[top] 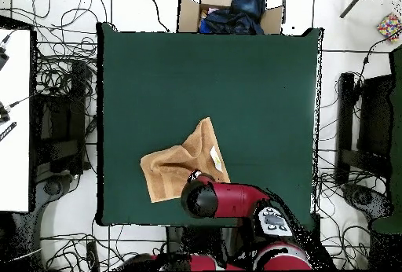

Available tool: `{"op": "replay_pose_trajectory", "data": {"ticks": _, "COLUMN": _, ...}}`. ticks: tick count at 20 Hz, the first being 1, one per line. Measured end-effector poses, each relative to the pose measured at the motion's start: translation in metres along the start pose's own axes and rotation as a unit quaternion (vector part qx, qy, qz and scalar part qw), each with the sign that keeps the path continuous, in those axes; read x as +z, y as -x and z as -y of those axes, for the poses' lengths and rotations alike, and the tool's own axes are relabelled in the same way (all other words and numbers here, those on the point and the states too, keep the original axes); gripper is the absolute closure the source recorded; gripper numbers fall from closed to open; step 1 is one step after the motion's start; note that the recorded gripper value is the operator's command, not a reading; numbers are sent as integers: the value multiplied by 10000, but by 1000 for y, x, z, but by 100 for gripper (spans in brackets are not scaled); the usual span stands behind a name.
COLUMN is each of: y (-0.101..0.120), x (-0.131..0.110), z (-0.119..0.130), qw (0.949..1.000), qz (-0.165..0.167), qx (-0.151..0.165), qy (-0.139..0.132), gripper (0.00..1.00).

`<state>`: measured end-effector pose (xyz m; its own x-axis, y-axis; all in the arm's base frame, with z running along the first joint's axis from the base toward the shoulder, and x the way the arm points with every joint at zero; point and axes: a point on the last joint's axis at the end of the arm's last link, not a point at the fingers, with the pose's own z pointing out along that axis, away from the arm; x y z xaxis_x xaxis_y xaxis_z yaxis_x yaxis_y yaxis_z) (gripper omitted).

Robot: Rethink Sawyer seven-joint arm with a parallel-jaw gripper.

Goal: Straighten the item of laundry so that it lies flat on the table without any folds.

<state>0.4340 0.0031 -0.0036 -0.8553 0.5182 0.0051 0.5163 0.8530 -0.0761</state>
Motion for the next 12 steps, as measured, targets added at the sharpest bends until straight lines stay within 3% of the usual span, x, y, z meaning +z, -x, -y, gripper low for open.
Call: {"op": "replay_pose_trajectory", "data": {"ticks": 12, "y": -12, "x": 40, "z": -5, "qw": 9998, "qz": -57, "qx": -167, "qy": 1, "gripper": 100}}
